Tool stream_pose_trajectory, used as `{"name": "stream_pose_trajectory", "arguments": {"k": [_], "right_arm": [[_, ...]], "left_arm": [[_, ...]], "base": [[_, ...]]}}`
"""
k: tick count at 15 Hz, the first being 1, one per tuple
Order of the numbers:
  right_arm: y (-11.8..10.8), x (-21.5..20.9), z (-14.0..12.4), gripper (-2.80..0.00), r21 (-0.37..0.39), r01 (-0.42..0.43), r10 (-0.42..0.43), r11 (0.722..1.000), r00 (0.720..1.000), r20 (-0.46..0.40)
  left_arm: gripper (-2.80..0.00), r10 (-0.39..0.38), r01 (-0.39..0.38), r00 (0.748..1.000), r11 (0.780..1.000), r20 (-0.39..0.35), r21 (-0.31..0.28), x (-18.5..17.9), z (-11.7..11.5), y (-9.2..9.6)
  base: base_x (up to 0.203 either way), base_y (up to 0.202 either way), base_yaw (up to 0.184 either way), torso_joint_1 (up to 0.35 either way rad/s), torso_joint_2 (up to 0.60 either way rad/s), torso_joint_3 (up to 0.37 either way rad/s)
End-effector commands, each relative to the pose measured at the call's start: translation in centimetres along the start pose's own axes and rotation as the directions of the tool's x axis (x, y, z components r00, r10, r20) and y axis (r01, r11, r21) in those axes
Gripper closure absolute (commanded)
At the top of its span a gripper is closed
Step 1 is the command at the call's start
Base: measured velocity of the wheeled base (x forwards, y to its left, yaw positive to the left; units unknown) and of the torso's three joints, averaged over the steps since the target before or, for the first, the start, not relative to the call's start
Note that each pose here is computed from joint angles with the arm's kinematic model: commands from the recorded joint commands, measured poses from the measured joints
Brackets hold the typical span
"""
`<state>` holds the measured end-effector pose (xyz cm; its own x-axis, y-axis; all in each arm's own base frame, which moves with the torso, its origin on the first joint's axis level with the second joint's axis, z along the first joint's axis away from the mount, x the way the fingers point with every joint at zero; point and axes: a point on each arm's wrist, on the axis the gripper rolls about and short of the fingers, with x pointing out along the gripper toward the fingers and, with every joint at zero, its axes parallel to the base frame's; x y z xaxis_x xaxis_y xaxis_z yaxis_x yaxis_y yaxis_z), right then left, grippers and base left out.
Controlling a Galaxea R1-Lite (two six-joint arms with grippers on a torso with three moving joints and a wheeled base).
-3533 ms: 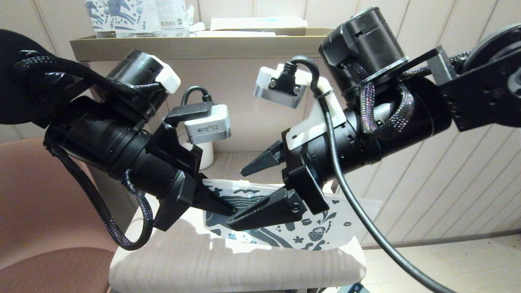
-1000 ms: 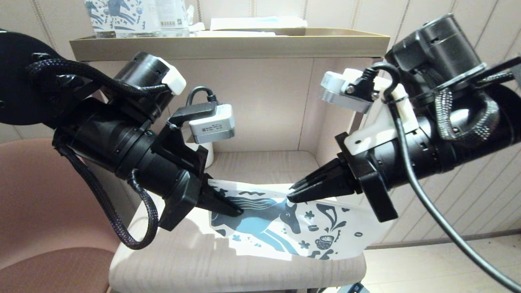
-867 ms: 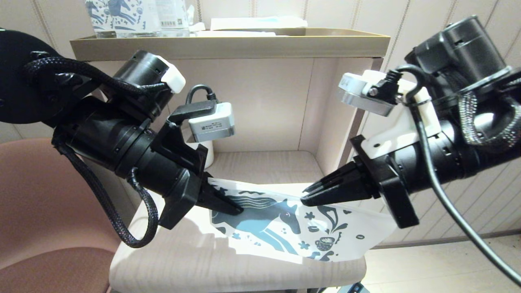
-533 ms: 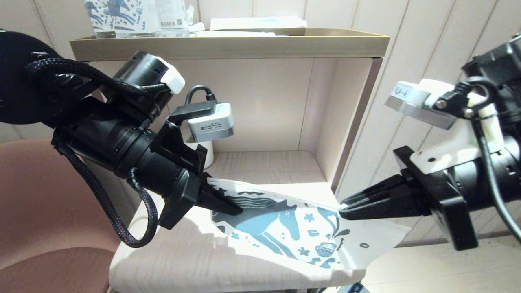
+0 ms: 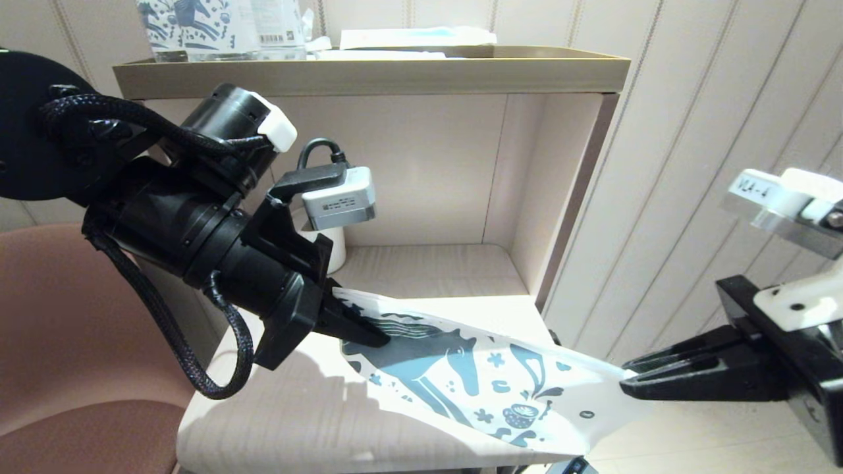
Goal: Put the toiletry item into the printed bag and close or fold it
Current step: Open the storage bag
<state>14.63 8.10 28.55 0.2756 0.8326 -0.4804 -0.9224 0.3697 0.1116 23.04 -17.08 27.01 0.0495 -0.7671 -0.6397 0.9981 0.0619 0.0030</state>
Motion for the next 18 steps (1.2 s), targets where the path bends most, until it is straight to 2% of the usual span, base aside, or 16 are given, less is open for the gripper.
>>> {"name": "stream_pose_trajectory", "arguments": {"k": [1,6,14,15,18], "right_arm": [[0.3,-0.5,-0.4,0.00,0.001,0.006,-0.006,1.000,1.000,0.007],[-0.1,0.3,-0.1,0.00,0.001,-0.018,0.018,1.000,1.000,-0.003],[-0.7,0.8,0.1,0.00,-0.009,-0.012,0.012,1.000,1.000,0.010],[-0.7,0.9,0.1,-2.80,-0.013,-0.010,0.010,1.000,1.000,0.014],[-0.6,0.7,0.3,-2.80,-0.018,-0.009,0.010,1.000,1.000,0.020]], "left_arm": [[0.00,-0.007,0.007,1.000,1.000,-0.002,0.000,0.1,-0.1,0.0],[0.00,-0.006,0.006,1.000,1.000,0.003,0.004,0.1,0.1,0.1],[0.00,-0.017,0.017,1.000,1.000,-0.003,-0.003,0.3,-0.1,0.1],[0.00,-0.017,0.017,1.000,1.000,-0.003,-0.003,0.3,-0.1,0.1],[0.00,-0.022,0.022,1.000,1.000,-0.006,-0.007,0.4,-0.3,0.1]], "base": [[0.000,0.000,0.000,0.000,0.00,0.000],[0.000,0.000,0.000,0.000,0.00,0.000],[0.000,0.000,0.000,0.000,0.00,0.000],[0.000,0.000,0.000,0.000,0.00,0.000],[0.000,0.000,0.000,0.000,0.00,0.000]]}}
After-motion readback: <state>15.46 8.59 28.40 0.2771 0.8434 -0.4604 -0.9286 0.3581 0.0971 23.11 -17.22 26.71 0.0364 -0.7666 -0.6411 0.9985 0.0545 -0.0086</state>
